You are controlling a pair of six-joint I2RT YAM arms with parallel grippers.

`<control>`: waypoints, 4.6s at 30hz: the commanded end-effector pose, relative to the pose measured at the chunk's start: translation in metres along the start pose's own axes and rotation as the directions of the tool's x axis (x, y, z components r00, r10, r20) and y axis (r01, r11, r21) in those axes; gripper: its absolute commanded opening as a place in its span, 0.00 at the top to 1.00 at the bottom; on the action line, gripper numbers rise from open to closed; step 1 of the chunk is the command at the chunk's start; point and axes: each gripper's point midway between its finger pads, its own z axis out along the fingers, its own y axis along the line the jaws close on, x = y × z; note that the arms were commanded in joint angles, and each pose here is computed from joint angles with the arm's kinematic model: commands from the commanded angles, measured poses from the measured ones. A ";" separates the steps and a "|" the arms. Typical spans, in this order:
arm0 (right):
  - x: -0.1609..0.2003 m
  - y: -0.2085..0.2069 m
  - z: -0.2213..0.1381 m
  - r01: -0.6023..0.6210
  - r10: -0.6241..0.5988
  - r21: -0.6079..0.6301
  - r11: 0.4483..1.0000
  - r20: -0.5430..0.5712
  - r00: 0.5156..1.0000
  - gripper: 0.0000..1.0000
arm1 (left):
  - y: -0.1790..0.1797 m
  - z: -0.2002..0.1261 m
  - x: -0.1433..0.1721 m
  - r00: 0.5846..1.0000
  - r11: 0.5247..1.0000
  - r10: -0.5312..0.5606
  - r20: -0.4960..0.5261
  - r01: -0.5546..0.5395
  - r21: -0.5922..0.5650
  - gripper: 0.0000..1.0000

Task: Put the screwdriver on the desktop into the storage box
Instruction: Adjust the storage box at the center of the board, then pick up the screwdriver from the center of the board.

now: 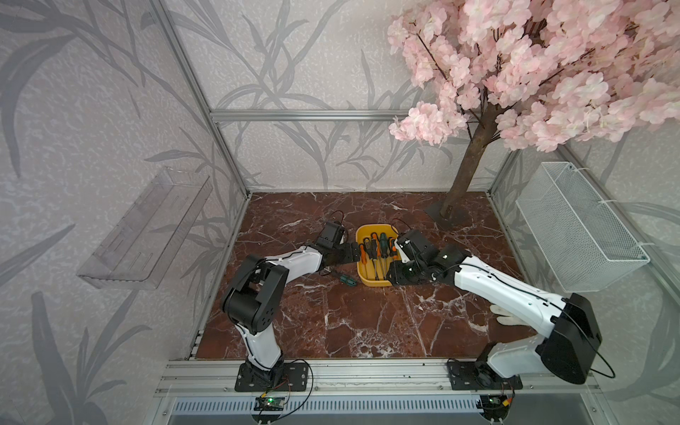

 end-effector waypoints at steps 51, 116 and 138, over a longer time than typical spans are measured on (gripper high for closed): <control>-0.002 0.007 0.008 -0.012 0.011 -0.030 0.999 -0.018 1.000 0.51 | 0.080 -0.062 0.094 0.960 0.909 -0.278 -0.026 0.255 -0.329 0.37; -0.037 0.149 -0.070 0.726 -0.170 -0.063 0.685 0.955 0.243 0.34 | -0.091 -0.202 -0.051 0.851 0.776 -0.516 0.093 0.419 0.471 1.00; -0.068 0.162 -0.092 0.655 -0.185 0.032 0.755 0.969 0.166 0.45 | -0.106 -0.213 -0.049 0.835 0.690 -0.549 0.029 0.434 0.579 1.00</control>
